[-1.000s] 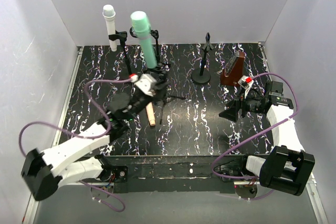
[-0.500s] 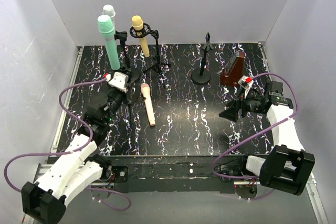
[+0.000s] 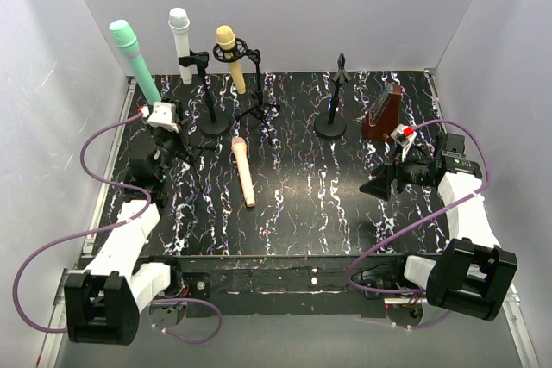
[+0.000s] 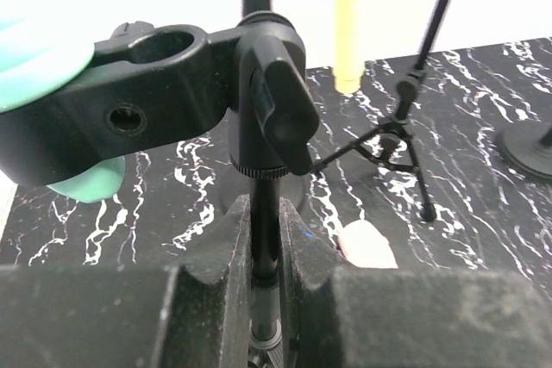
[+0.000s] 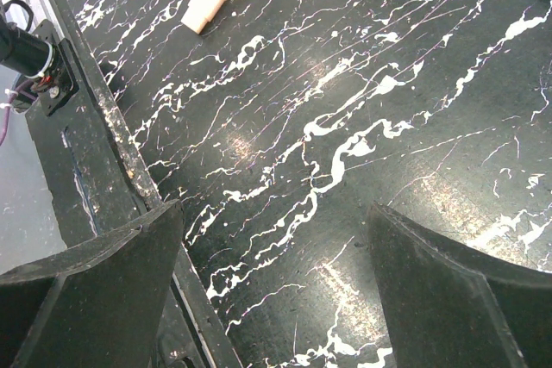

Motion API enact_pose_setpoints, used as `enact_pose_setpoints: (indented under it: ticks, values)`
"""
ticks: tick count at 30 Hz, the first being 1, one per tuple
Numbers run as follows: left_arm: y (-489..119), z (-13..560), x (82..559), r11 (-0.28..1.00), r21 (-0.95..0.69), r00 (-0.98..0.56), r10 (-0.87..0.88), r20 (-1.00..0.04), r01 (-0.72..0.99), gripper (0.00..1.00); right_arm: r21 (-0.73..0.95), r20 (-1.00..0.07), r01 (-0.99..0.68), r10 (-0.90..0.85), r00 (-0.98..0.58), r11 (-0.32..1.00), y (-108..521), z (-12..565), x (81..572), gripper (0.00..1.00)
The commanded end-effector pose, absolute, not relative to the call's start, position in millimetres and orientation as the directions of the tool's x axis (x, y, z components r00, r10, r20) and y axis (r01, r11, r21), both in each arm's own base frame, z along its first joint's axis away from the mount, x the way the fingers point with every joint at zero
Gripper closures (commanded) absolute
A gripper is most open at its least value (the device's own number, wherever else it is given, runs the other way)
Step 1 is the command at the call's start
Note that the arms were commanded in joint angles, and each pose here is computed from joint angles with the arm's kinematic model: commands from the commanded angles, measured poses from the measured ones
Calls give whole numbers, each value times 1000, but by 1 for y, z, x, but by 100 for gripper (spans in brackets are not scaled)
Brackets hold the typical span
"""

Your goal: Attach the microphones to the stand

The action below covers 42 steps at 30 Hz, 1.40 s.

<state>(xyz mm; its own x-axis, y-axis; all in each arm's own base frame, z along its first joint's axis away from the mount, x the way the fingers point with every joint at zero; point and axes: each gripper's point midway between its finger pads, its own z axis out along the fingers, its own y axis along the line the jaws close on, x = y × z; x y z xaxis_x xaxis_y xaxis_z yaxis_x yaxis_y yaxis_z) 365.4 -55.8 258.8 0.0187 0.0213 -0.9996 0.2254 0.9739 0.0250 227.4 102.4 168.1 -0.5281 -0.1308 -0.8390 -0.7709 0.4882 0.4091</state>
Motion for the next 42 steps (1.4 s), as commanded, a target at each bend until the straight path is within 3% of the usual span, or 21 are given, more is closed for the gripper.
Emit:
enact_pose_setpoints:
  ticks: [1, 14, 26, 42]
  values:
    - [-47, 295, 379, 971, 45, 168, 5, -986, 236, 100, 393, -854, -785, -128, -505, 478, 102, 174, 228, 7]
    - [-24, 271, 429, 970, 87, 184, 45, -982, 226, 100, 398, -849, -782, -131, -513, 480, 102, 171, 229, 7]
    - [-26, 234, 418, 966, 91, 112, 65, -992, 243, 100, 404, -847, -780, -127, -517, 477, 102, 171, 229, 6]
    - [-21, 222, 394, 976, 63, 77, 48, -996, 206, 65, 403, -849, -783, -126, -513, 474, 103, 172, 228, 6]
